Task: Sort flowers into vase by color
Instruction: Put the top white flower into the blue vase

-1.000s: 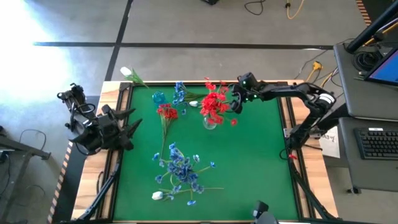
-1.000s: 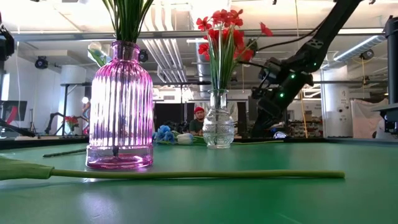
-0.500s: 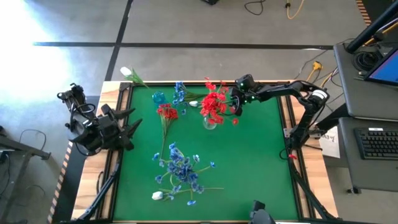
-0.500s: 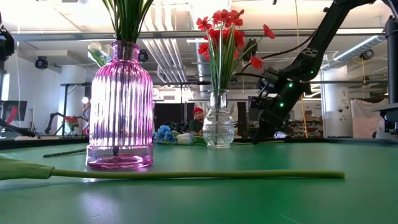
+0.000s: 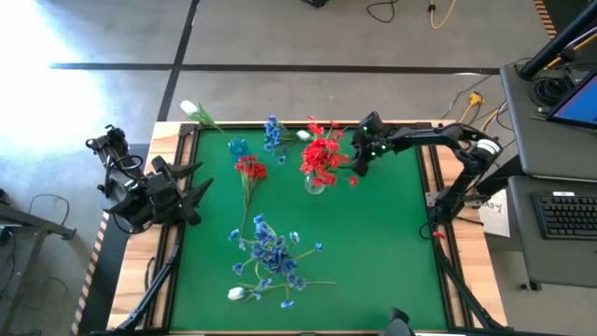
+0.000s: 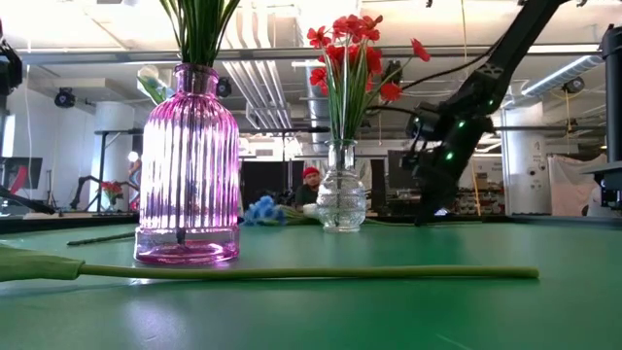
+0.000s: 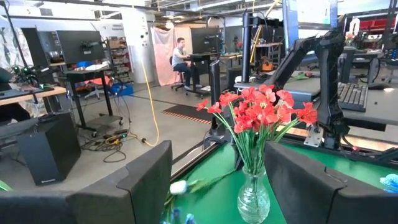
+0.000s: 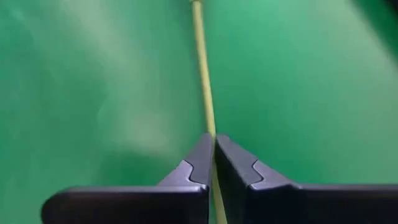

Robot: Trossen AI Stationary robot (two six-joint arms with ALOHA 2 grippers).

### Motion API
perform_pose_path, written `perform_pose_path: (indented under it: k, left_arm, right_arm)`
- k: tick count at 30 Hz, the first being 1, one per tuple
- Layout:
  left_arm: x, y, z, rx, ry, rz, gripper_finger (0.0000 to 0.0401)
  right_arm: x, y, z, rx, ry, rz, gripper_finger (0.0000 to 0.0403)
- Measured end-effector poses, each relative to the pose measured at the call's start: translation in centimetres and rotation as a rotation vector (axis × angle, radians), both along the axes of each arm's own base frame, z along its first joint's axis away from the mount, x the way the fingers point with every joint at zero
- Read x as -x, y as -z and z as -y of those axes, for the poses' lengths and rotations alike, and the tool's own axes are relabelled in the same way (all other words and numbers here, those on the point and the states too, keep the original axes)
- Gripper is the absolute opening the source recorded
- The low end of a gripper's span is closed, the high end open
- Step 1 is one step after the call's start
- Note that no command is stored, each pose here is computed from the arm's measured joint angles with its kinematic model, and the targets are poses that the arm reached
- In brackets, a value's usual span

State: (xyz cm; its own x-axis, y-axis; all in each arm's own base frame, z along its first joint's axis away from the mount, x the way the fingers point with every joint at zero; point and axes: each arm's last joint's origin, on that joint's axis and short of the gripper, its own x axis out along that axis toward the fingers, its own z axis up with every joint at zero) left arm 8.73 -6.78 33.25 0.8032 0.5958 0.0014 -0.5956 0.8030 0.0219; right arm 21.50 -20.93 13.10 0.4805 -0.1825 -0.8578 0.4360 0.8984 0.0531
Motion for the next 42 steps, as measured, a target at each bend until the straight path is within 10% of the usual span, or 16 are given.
perform_pose_path:
  k: [22, 42]
  left_arm:
    - [0.0, 0.0, 0.0, 0.01, 0.001, 0.007, 0.0238]
    - [-0.3, 0.2, 0.4, 0.001, 0.003, 0.001, 0.0238]
  right_arm:
    - [2.3, -6.3, -8.7, -0.319, 0.194, -0.086, 0.0071]
    - [-1.3, -1.4, -7.6, 0.12, 0.167, 0.13, 0.0216]
